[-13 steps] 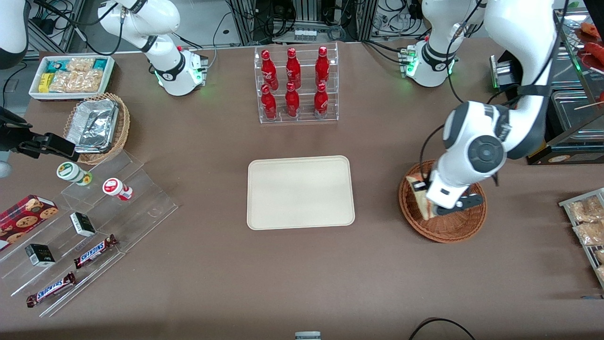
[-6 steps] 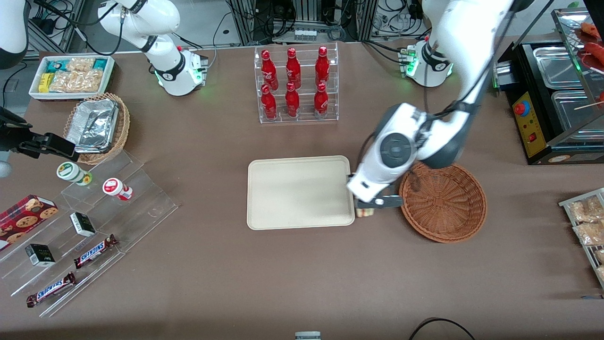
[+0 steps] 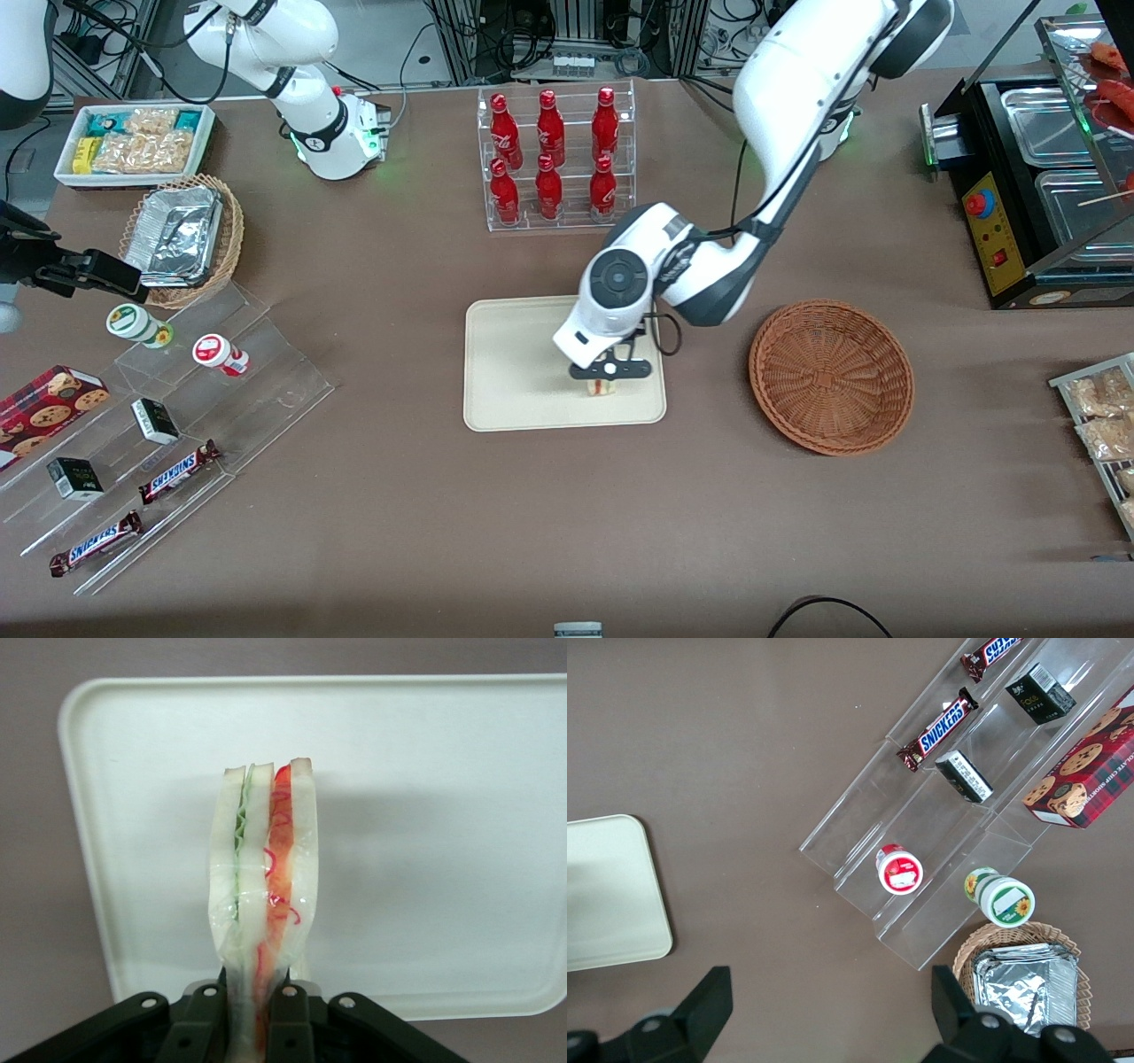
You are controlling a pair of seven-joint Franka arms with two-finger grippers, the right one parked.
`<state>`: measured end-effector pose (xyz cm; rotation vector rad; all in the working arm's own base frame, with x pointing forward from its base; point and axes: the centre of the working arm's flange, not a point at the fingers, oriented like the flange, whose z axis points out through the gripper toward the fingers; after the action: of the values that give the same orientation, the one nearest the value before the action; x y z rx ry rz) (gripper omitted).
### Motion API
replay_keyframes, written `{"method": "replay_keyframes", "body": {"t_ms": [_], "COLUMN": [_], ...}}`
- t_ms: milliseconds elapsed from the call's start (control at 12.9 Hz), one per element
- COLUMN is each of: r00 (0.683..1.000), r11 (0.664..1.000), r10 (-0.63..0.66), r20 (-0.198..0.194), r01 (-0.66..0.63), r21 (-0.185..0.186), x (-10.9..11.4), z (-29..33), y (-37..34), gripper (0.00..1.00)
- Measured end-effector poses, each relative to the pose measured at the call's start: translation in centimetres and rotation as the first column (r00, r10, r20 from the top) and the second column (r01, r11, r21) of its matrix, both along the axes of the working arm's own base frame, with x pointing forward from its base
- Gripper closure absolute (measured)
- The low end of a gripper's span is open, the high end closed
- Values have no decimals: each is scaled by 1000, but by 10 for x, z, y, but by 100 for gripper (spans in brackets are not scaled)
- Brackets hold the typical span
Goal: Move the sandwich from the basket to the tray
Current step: 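Lift the sandwich and carry it over the cream tray, then lower the sandwich onto the tray and open the left gripper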
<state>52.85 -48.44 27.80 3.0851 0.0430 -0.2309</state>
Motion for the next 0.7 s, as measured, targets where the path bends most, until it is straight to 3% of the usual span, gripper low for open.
{"method": "replay_keyframes", "body": {"t_ms": [387,697], "r00": [999,998], "r11": [999,999], "r10": [46,41], "r20": [10,39], "r01": [-45,-42], "r21": [-15,27], "x": [-12,-17], "z": [-17,-31], "y": [-40,-45], "gripper": [85,85]}}
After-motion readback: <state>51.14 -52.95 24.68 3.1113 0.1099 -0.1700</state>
